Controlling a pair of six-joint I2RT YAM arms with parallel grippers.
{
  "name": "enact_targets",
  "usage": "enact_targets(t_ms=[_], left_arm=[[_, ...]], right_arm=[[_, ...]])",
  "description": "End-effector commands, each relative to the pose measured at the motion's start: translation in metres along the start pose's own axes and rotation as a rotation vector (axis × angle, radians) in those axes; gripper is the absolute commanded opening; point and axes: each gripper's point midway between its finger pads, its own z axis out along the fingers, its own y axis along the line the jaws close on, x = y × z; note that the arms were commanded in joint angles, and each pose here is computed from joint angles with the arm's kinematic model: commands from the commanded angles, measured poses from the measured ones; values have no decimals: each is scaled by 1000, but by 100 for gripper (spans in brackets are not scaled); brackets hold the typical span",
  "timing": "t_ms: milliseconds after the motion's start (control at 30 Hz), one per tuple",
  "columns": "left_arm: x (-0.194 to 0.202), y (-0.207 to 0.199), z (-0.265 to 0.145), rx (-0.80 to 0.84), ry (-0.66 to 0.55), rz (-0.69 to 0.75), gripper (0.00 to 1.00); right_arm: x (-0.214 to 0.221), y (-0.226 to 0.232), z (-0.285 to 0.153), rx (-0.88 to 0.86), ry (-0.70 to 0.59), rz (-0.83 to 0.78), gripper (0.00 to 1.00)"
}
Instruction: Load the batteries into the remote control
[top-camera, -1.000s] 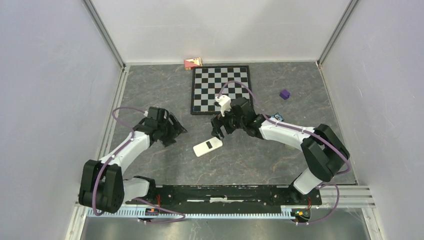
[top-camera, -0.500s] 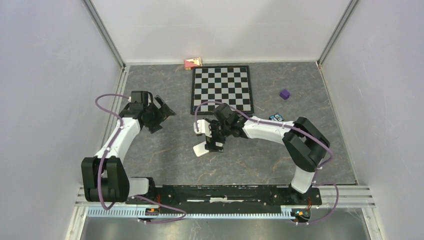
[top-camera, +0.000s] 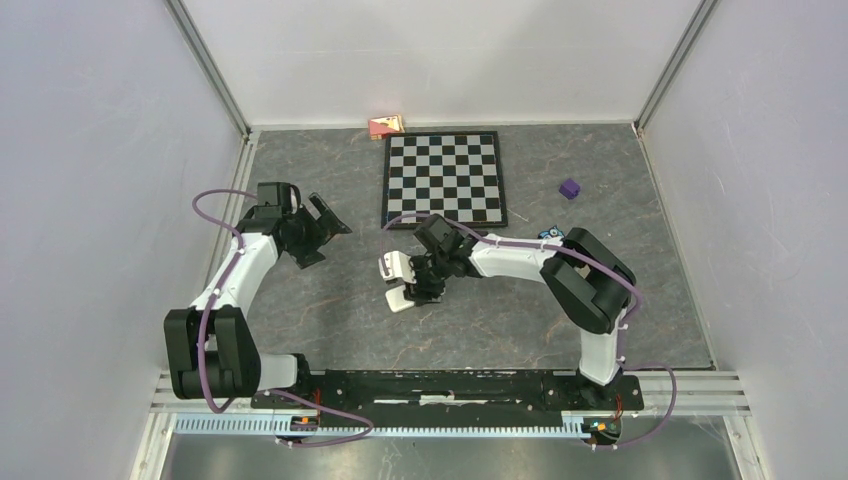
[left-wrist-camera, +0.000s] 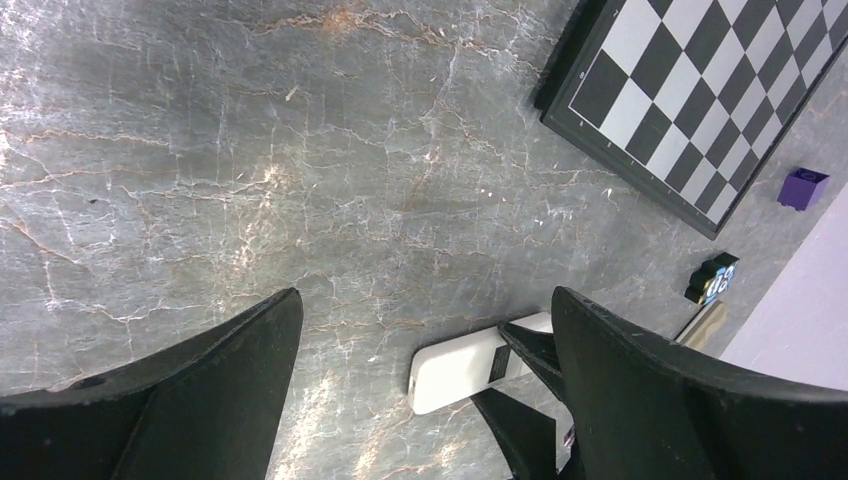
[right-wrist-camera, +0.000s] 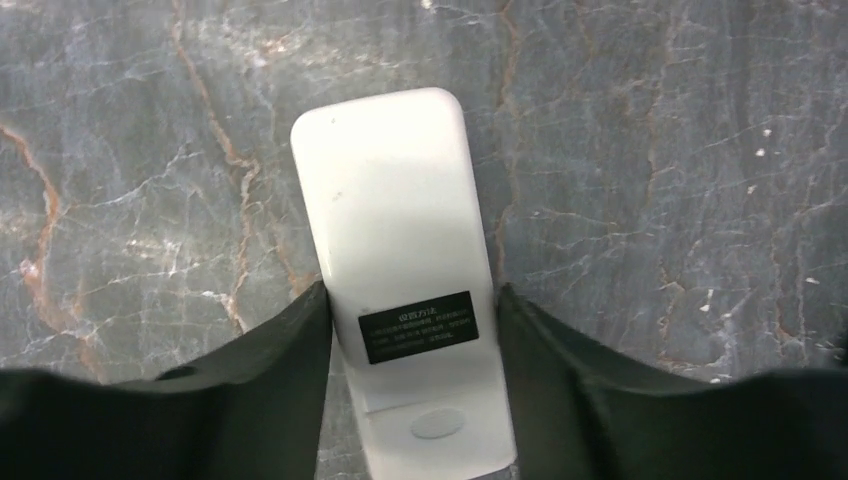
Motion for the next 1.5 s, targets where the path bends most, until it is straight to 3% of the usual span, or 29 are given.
enact_targets(t_ms=[0,133,333,500,733,833,933,1167,1233,1300,1400,1467], left_arm=[[-1,-4,-2,29,5,54,100],[-1,-5,-5,37,-3,57,100],[2,-4,-9,42,-10,57,100],[5,-4,-12,62,-24,59,100],[13,-6,-17,108,-41,59,100],[14,-8,-22,127,-58,62,100],[13,-11,-28,140,-76,71,100],[10,-17,-39,152,-93,93,100],[10,-18,-41,157,-92,97,100],[11,-20,-43,162,-87,98,100],[11,-24,-49,173,-82,99,100],[10,-26,-55,162,-80,105,100]], right_arm=[[-1,-22,5,90,29,79,51],[4,-39,-4,225,42,198,34],[6,-66,-52,562,-16,394,29],[26,-75,-106,797,-88,689,26],[104,-62,-175,1103,-129,1147,24],[148,-42,-196,1230,-83,1347,24],[174,-24,-197,1260,-40,1469,26],[195,4,-176,1209,-6,1586,27],[201,8,-173,1208,11,1603,32],[204,10,-174,1214,32,1612,43],[202,6,-185,1247,40,1590,74],[194,-1,-197,1271,6,1551,85]])
